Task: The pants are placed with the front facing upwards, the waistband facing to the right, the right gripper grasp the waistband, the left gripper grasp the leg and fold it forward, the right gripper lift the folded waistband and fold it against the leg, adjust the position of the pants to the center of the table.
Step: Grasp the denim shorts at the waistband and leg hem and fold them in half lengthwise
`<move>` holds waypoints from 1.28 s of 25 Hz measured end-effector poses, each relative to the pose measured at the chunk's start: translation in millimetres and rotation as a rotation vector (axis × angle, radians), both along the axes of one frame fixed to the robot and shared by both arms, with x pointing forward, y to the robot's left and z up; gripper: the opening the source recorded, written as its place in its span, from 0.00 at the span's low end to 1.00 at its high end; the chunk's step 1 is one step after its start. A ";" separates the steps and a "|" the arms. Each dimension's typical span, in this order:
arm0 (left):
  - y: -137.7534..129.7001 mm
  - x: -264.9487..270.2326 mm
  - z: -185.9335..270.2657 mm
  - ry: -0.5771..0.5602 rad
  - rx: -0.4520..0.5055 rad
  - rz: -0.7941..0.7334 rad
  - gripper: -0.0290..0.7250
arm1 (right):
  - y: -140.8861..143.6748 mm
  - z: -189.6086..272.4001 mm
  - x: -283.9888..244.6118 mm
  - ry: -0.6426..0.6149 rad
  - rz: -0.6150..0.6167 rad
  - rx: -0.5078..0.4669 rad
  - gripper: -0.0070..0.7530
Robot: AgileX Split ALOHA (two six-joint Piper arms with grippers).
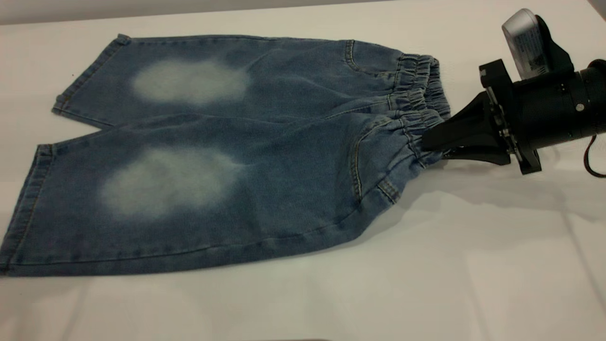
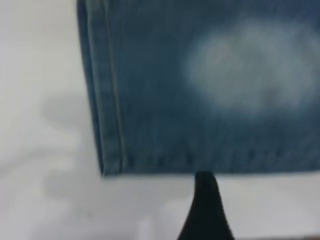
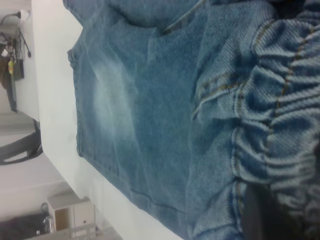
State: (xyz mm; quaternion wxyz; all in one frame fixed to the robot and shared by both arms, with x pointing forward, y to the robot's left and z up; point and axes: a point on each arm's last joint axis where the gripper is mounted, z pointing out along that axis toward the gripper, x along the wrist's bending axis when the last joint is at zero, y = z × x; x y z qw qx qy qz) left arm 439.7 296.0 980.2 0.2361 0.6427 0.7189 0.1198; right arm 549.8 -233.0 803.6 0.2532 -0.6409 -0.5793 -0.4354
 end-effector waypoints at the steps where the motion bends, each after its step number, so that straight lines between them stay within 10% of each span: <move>1: 0.5 -1.4 -10.8 0.037 0.004 0.004 0.69 | 0.0 2.1 0.4 -0.007 0.005 -0.002 0.06; 32: 32.3 30.1 -146.3 0.289 0.130 0.078 0.69 | 0.6 13.8 -0.6 -0.027 0.055 -0.016 0.06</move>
